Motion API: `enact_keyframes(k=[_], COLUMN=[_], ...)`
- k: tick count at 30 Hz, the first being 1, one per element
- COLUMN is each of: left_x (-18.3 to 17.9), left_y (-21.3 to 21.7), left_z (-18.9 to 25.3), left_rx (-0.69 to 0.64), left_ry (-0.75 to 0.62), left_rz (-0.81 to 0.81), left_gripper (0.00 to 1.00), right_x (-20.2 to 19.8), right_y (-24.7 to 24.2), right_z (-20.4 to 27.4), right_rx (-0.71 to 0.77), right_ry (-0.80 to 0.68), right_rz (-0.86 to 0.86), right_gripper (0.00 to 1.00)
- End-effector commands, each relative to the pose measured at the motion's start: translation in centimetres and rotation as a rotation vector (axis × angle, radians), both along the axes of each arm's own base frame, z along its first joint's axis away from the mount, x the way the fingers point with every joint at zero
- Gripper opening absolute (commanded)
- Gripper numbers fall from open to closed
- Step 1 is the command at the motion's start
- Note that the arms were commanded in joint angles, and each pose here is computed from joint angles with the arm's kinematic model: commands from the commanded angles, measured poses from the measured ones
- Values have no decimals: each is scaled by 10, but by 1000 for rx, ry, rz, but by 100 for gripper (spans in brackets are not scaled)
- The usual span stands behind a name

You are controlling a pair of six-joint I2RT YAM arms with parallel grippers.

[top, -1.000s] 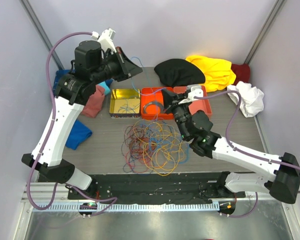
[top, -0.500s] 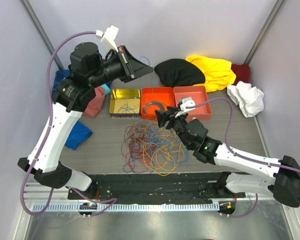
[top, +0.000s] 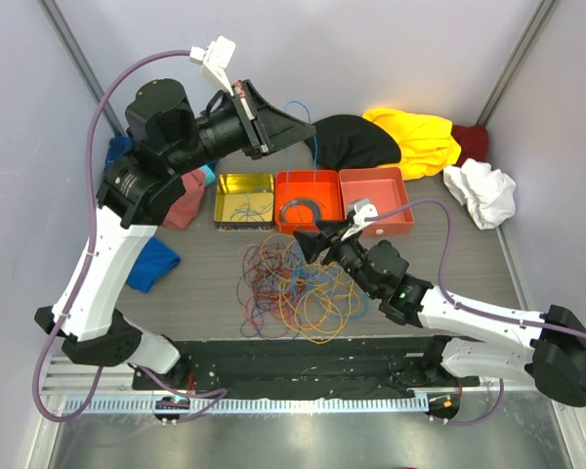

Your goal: Untangle the cables

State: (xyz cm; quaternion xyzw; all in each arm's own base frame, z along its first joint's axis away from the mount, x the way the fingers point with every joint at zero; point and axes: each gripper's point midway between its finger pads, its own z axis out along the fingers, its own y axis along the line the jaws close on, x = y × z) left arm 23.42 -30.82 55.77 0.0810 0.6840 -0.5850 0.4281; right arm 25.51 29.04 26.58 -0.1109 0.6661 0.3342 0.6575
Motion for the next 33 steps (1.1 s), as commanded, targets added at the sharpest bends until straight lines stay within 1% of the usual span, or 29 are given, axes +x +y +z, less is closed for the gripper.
enact_keyframes(k=[1, 6, 11, 13, 14, 15, 17, 18, 19, 20, 21, 22, 23, 24, 25, 27, 28, 29, 30, 31, 32, 33], left_x=[-5, -8, -9, -13, -14, -16, -14, -16, -15, -9, -3, -8, 0, 7, 3, 12, 17, 15, 21, 25, 26, 28], left_y=[-6, -16, -18, -18, -19, -17, -13, -6, -2, 7, 9, 21, 28, 29, 39, 52, 53, 62, 70, 76, 83, 87], left_z=[19, 18, 19, 20, 17, 16, 11, 6, 1, -2, -22, -20, -30, -54, -57, -78, -108, -114, -131, -162, -176, -190], left_rx=[-46, -45, -44, -44, -38, -34, -16, 7, 23, 36, 90, 91, 116, 169, 173, 214, 272, 283, 321, 393, 428, 459], left_ry=[-38, -32, -32, -34, -31, -31, -32, -39, -41, -43, -31, -48, -42, -19, -26, -4, 29, 28, 43, 88, 106, 122], left_rz=[-15, -40, -40, -47, -50, -50, -25, -5, 17, 78, 105, 140, 197, 223, 249, 333, 351, 377, 425, 459, 487, 507], left_gripper=[0, 0, 0, 0, 0, 0, 0, 0, 0, 0, 0, 1, 1, 1, 1, 1, 2, 2, 2, 1, 1, 0], right_x=[-8, -4, -4, 0, 1, 1, 5, 3, 4, 5, 4, 2, 2, 1, -1, -3, -4, -6, -7, -9, -10, -12], right_y=[11, 11, 18, 15, 12, 8, -4, -12, -19, -27, -32, -42, -50, -55, -63, -73, -77, -80, -85, -86, -87, -89], right_z=[12, 5, 4, 3, 2, 3, 8, 16, 21, 25, 29, 42, 48, 52, 63, 75, 79, 86, 95, 100, 99, 109], right_rx=[75, 55, 50, 49, 49, 59, 76, 89, 96, 98, 86, 102, 102, 67, 75, 47, 37, 38, 32, 30, 9, 12], right_ry=[-29, -27, -24, -18, -16, -13, -13, -19, -18, -19, -9, -19, -18, -6, -10, 3, 4, 2, 6, 9, 21, 24], right_rz=[72, 58, 77, 50, 34, 18, -41, -59, -84, -117, -134, -152, -181, -195, -208, -237, -244, -246, -254, -254, -252, -250], right_gripper=[68, 68, 68, 63, 58, 43, 24, 11, 5, 1, 1, 1, 1, 1, 1, 1, 1, 1, 1, 1, 1, 1])
